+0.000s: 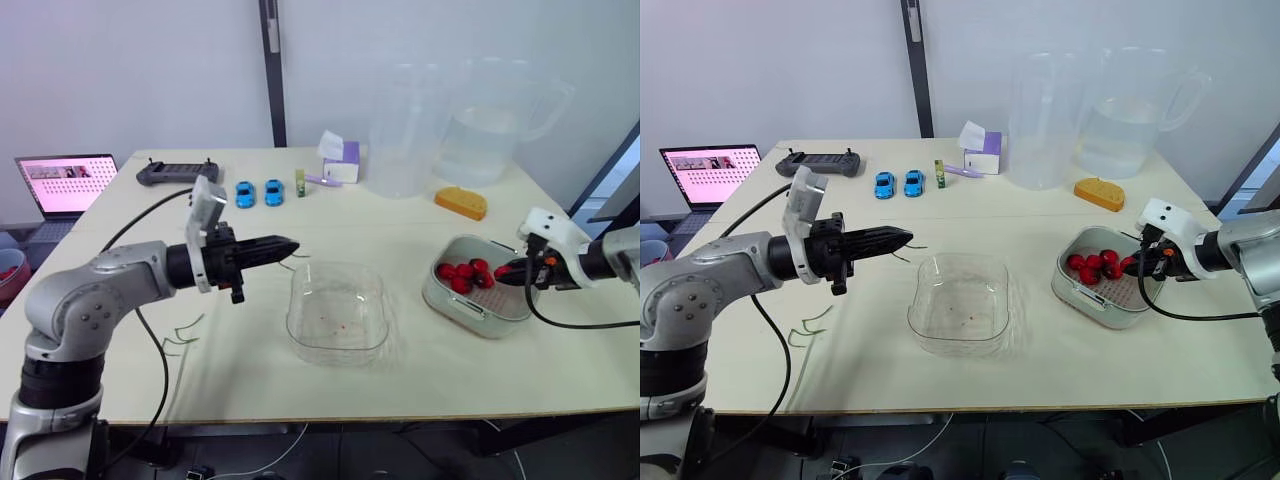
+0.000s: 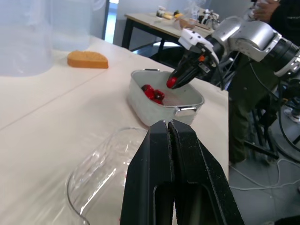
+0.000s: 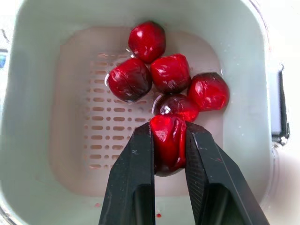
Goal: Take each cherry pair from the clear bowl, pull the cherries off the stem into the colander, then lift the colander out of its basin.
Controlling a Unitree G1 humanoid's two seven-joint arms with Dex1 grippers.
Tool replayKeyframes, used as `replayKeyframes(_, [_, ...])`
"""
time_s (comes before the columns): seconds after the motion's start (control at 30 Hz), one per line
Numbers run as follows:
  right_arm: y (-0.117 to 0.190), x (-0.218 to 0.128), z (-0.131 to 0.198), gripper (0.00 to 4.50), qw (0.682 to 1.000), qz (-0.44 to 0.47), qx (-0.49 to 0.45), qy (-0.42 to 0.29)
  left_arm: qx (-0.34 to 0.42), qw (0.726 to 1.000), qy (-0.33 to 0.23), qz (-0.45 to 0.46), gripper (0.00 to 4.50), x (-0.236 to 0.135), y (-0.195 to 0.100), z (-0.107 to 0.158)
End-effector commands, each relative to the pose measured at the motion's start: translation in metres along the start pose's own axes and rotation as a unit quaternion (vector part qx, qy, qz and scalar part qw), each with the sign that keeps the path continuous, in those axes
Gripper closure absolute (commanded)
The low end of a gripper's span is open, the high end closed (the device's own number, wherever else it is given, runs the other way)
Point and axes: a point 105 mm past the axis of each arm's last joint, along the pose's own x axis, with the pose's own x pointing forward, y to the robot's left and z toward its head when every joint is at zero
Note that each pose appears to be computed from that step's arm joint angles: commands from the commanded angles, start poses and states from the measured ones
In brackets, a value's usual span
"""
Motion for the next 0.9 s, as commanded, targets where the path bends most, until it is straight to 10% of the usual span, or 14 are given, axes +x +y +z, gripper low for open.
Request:
replayKeyframes(0.03, [-0.004, -0.017, 0.023, 4.13, 0.999, -0.009, -0.018, -0.035, 0.024, 1.000, -0.019, 0.005, 4.50, -0.006, -0.004, 0.011])
replayKeyframes(0.17, [0.000, -0.016, 0.018, 4.15, 1.000, 0.009, -0.004, -0.024, 0.022, 1.000, -0.018, 0.008, 4.50, -0.008, -0.006, 0.010])
replayKeyframes(0.47, [0.002, -0.013, 0.012, 0.07, 1.000, 0.012, -0.006, -0.013, 0.023, 1.000, -0.015, 0.011, 4.50, -0.011, -0.006, 0.010])
replayKeyframes(0.67, [0.014, -0.022, 0.052, 0.07, 0.992, 0.055, -0.020, -0.110, 0.022, 0.999, -0.012, 0.020, 4.50, -0.016, -0.005, 0.009])
replayKeyframes(0.9, [0.098, -0.047, 0.123, 0.07, 0.925, 0.269, -0.075, -0.258, 0.004, 0.998, -0.024, 0.063, 4.50, -0.040, -0.001, 0.002])
